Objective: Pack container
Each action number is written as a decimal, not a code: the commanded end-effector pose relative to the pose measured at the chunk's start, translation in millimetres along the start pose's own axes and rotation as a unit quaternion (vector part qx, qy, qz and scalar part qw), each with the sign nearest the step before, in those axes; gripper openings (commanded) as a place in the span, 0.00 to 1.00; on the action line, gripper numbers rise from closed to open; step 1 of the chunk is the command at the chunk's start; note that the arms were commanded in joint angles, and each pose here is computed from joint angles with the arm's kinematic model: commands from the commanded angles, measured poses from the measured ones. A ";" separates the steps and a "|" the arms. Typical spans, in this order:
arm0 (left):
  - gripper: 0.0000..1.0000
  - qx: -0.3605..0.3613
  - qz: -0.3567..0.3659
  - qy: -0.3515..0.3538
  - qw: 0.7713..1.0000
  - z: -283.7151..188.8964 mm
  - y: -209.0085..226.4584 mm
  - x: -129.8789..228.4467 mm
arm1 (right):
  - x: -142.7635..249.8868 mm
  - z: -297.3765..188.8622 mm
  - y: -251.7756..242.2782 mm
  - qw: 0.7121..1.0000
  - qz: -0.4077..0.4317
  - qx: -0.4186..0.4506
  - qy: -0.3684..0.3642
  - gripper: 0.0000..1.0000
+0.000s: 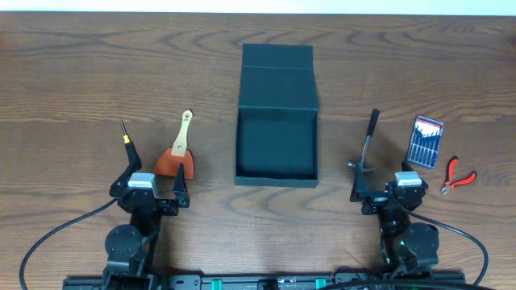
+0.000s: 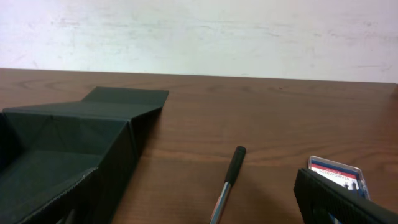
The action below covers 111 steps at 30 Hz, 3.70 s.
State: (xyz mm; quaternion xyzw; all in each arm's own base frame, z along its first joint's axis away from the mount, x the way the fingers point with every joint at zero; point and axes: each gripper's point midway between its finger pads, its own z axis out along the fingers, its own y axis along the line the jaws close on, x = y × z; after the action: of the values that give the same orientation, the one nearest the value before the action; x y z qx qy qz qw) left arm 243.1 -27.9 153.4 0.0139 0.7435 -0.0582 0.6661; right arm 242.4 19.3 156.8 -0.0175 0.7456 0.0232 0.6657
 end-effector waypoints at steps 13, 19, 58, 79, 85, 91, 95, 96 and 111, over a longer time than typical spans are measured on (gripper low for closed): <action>0.98 -0.001 -0.005 0.025 1.000 1.1 0.6 17.0 | 0.9 0.1 -1.6 1.000 0.009 0.002 -0.001 0.99; 0.98 -0.001 -0.005 0.025 1.000 1.1 0.6 17.1 | 0.9 0.1 -1.6 1.000 0.009 0.002 -0.001 0.99; 0.98 -0.005 -0.052 0.044 0.998 -3.8 -3.3 -44.2 | -38.7 -12.7 -1.4 0.997 0.041 0.003 0.058 0.99; 0.99 -0.019 -0.056 0.493 0.868 13.9 -20.6 -43.9 | -70.3 16.3 -16.5 0.812 0.071 0.091 0.573 0.99; 0.98 -0.015 -0.043 0.498 0.866 15.4 -19.4 -40.9 | -33.9 64.2 -22.7 0.829 0.096 0.118 0.538 0.99; 0.98 -0.016 -0.038 0.498 0.866 15.4 -18.3 -41.0 | 20.5 64.5 -26.2 0.808 0.076 0.113 0.574 0.99; 0.98 -0.016 -0.038 0.498 0.866 15.6 -18.5 -41.1 | 41.6 55.9 -30.5 0.795 0.015 0.071 0.602 0.99; 0.98 -0.016 -0.038 0.498 0.866 15.6 -18.5 -41.1 | 45.2 54.6 -31.6 0.792 -0.003 0.058 0.608 0.99; 0.98 -0.016 -0.038 0.498 0.866 15.5 -18.3 -41.1 | 75.6 58.7 -40.7 0.760 -0.072 -0.005 0.646 0.99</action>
State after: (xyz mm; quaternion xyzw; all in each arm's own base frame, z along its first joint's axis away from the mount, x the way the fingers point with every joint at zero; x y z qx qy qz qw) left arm 259.6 -43.7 188.6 -0.0072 0.9783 -0.0546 0.1998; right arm 295.0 -15.2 82.7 -0.0658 0.9964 -0.0368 0.0378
